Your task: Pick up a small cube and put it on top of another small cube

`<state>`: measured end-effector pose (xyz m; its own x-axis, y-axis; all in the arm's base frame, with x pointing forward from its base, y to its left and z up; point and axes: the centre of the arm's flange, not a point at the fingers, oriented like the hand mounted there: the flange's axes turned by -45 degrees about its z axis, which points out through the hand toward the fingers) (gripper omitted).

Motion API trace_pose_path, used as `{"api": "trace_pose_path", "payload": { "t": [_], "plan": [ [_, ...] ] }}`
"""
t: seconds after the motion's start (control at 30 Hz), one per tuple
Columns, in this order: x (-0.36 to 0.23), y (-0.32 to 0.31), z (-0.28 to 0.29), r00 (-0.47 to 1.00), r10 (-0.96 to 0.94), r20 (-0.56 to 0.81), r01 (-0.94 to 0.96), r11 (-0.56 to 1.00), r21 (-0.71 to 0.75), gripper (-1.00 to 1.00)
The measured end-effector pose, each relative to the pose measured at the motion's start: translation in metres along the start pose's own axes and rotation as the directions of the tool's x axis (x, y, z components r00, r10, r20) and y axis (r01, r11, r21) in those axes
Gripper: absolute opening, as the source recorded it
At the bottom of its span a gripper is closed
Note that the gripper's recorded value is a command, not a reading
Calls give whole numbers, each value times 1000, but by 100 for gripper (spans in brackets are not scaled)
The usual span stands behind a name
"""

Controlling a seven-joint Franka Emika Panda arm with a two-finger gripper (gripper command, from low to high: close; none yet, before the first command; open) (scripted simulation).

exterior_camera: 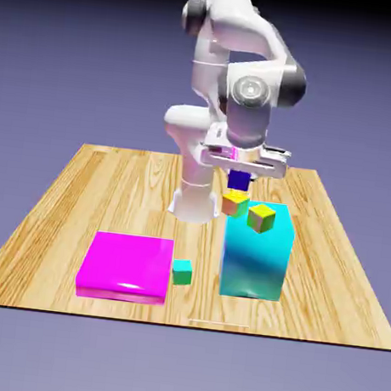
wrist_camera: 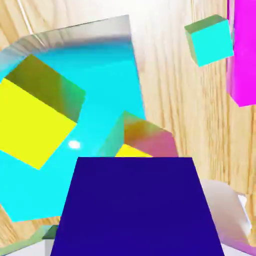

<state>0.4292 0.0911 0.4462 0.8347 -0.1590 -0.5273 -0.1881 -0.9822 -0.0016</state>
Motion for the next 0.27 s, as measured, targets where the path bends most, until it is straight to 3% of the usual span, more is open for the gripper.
{"api": "trace_pose_path", "payload": {
  "t": [0.17,0.2,0.27],
  "plan": [
    [10,0,65,1000,0,0,0,1000,0,-100],
    [11,0,67,1000,0,0,0,1000,0,100],
    [11,0,67,1000,0,0,0,1000,-2,100]
  ]
}}
